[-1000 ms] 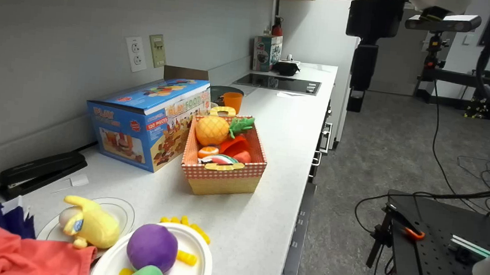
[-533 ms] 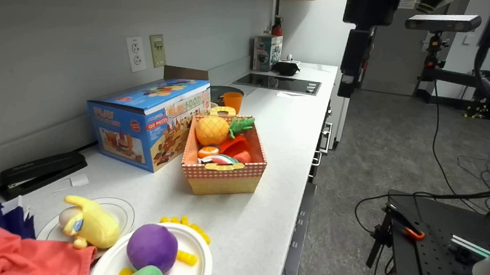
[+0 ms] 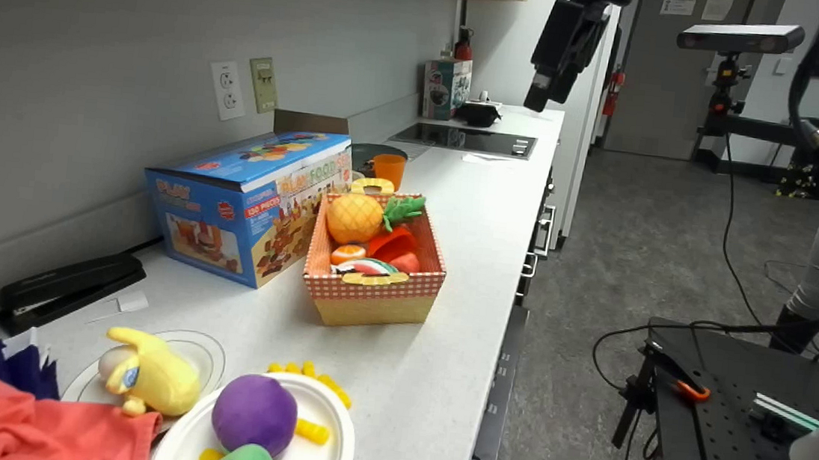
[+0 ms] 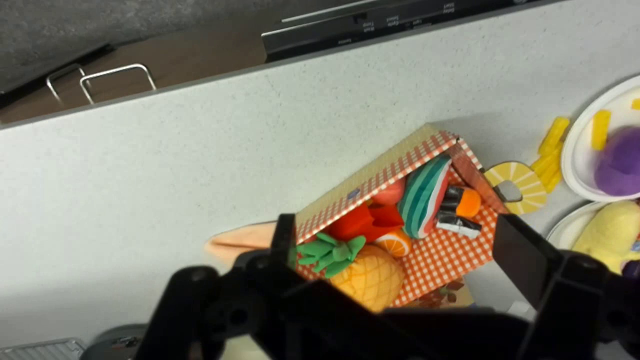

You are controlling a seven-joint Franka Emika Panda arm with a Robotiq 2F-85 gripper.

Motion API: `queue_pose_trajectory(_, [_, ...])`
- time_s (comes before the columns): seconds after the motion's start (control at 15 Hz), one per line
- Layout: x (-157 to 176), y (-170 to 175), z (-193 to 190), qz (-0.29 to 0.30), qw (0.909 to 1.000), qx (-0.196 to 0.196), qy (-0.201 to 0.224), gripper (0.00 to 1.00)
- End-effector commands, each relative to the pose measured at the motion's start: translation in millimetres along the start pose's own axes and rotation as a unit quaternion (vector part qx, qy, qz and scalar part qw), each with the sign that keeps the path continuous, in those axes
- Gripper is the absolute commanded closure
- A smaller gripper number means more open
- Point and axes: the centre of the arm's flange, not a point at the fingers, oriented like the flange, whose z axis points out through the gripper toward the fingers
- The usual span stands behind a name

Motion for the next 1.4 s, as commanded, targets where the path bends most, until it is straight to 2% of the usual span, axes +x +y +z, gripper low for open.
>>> queue_pose_trajectory(0.0, [14, 5, -14, 0.023, 0.9972, -0.038, 0.060, 0.00])
queue_pose_trajectory(0.27, [34, 8, -24, 0.045, 0.9904, -0.049, 0.121, 0.00])
queue_pose_trajectory(0.4, [42, 9, -28, 0.058, 0.9873, -0.052, 0.138, 0.00])
queue_pose_trajectory(1.13, [58, -15, -77, 0.110, 0.9731, -0.105, 0.173, 0.00])
queue_pose_trajectory(1.2, [51, -8, -66, 0.093, 0.9767, -0.087, 0.173, 0.00])
queue_pose_trajectory(1.33, [51, -11, -67, 0.094, 0.9765, -0.087, 0.173, 0.00])
